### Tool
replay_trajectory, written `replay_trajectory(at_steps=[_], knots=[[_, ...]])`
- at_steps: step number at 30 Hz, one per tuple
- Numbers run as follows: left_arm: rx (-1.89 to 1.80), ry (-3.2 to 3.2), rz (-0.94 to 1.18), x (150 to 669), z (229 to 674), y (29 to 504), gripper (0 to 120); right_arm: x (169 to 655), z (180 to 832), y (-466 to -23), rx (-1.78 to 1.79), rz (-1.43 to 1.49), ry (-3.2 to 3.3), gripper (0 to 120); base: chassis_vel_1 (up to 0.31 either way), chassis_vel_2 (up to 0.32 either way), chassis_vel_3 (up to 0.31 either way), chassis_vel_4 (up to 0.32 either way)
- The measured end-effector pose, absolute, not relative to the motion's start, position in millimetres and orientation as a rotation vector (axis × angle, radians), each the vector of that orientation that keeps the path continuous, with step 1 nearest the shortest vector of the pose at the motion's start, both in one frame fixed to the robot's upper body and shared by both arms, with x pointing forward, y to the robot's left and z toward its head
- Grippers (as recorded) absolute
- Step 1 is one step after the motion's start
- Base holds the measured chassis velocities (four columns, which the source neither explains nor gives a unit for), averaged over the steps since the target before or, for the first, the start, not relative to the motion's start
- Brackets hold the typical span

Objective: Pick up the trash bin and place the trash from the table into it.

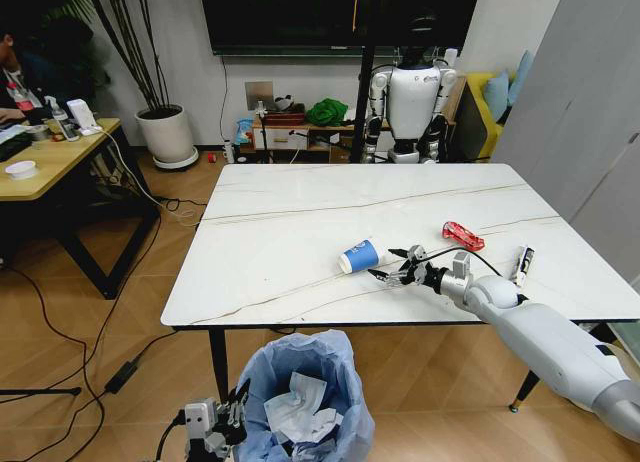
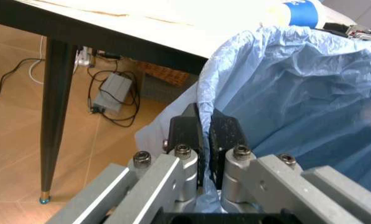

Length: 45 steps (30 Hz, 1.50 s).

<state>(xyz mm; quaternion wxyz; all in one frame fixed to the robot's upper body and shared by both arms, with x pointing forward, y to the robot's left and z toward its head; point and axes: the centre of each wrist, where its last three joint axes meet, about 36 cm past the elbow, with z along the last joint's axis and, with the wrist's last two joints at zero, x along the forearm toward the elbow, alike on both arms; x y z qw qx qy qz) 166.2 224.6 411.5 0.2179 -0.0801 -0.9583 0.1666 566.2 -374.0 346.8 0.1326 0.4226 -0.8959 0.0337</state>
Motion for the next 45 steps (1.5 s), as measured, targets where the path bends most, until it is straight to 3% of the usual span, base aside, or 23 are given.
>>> replay_trajectory(at_steps=[14,19,28,31,33,35,45], knots=[[-0.223,-2.658,0.464,169.3,411.4,226.4,0,571.4,347.4,-352.2,1.295,0.105,-2.572,82,0.000,0.000,0.000,0.000],[-0.223,-2.661,0.466,170.5,412.3,228.7,0,576.1,345.5,-346.6,1.303,0.111,-2.563,59,0.000,0.000,0.000,0.000],[-0.231,-2.663,0.465,173.4,412.6,231.5,0,578.6,348.6,-346.2,1.317,0.116,-2.560,31,0.000,0.000,0.000,0.000],[-0.234,-2.661,0.465,174.4,411.9,232.0,0,578.1,350.6,-348.6,1.324,0.115,-2.559,14,0.000,0.000,0.000,0.000],[-0.235,-2.661,0.465,174.4,411.9,232.0,0,578.1,350.7,-348.8,1.324,0.115,-2.559,14,0.000,0.000,0.000,0.000],[-0.237,-2.659,0.468,175.5,411.7,231.8,0,576.2,350.5,-350.9,1.329,0.116,-2.553,0,0.000,0.000,0.000,0.000],[-0.264,-2.637,0.487,175.0,408.6,223.6,0,564.7,381.8,-358.0,1.385,0.114,-2.614,0,0.000,0.000,0.000,0.000]])
